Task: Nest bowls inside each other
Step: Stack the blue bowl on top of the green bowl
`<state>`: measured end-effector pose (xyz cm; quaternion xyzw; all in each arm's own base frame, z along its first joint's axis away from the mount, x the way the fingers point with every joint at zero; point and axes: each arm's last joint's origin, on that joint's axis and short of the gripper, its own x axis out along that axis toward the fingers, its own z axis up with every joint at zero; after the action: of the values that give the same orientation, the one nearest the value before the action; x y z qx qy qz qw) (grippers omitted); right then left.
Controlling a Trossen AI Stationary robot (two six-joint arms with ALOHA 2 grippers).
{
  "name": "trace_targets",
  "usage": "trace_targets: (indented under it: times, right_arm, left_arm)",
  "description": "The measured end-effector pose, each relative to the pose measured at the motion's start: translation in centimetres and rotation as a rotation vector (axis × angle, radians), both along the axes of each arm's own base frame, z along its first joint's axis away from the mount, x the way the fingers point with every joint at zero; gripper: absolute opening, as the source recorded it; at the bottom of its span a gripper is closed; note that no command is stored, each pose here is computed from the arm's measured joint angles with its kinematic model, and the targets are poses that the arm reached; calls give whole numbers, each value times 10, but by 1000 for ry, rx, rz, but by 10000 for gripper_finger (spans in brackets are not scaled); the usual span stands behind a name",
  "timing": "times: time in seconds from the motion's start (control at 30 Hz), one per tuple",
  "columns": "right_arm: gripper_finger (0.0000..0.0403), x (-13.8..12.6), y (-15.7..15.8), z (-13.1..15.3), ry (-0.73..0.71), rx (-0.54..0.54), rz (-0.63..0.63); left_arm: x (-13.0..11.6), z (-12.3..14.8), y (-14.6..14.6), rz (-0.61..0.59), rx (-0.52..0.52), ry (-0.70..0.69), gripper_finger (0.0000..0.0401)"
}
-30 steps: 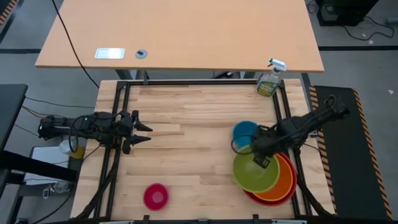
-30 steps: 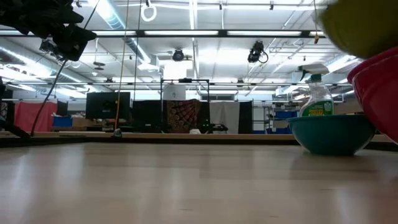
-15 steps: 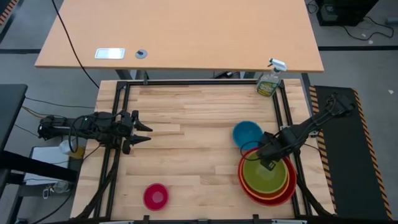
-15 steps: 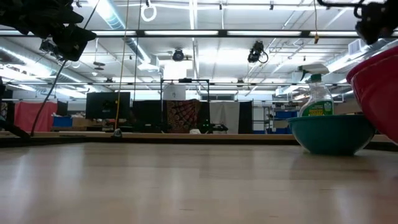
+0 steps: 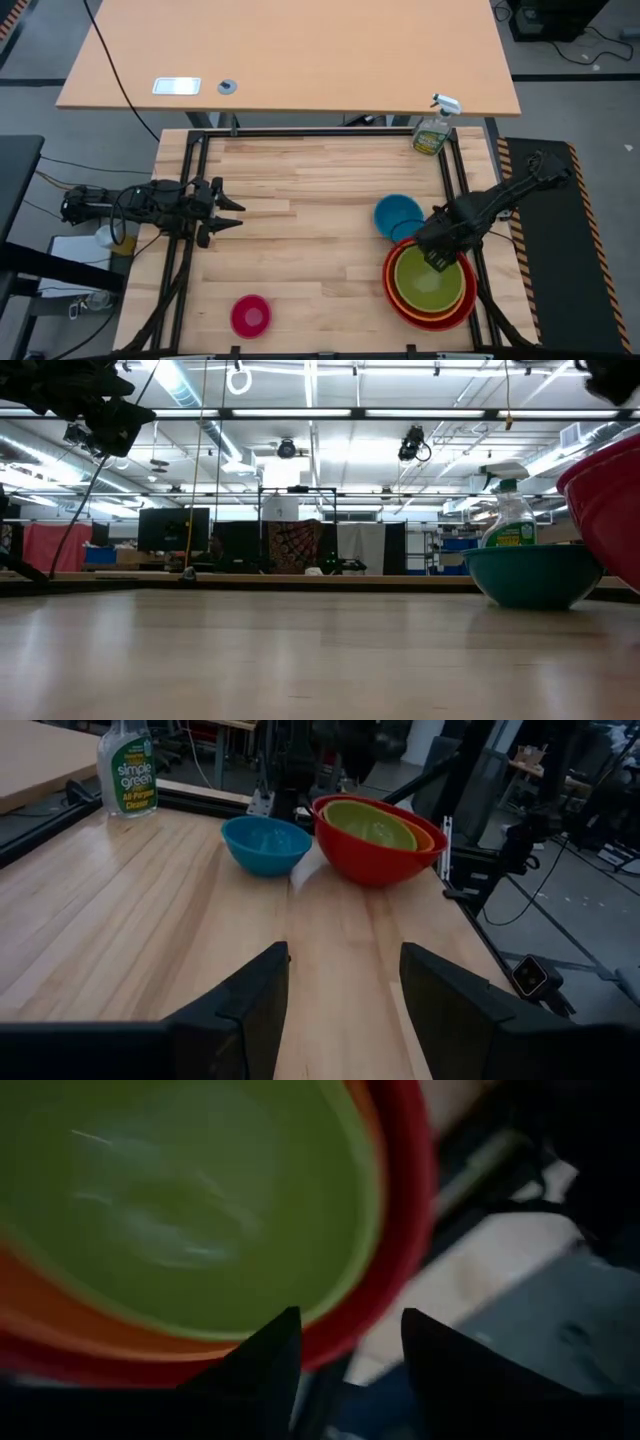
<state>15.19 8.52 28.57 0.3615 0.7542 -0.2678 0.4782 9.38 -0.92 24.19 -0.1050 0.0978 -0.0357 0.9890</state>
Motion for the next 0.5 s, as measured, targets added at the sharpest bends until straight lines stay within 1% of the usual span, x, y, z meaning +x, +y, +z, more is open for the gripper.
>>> trace_targets:
  times: [0.03, 0.1, 0.2, 0.27, 0.33, 0.37, 0.5]
  right_arm:
    - [182, 3, -1, 8, -42, -5, -16]
    - [182, 8, -4, 24, -138, -55, -59]
    - [177, 18, -10, 45, -291, -182, -127]
    - [176, 27, -12, 52, -389, -275, -122]
    - [175, 40, -14, 52, -456, -355, -77]
    - [175, 47, -16, 49, -464, -387, -53]
    - [175, 83, -26, 26, -402, -465, 36]
  left_arm:
    - [0, 0, 0, 0, 0, -1, 194]
    - [0, 0, 0, 0, 0, -1, 194]
    - [0, 0, 0, 0, 0, -1, 194]
    - [0, 0, 0, 0, 0, -3, 194]
    - [0, 1, 0, 0, 0, -5, 194]
    - [0, 1, 0, 0, -1, -6, 194]
    - [0, 1, 0, 0, -1, -6, 194]
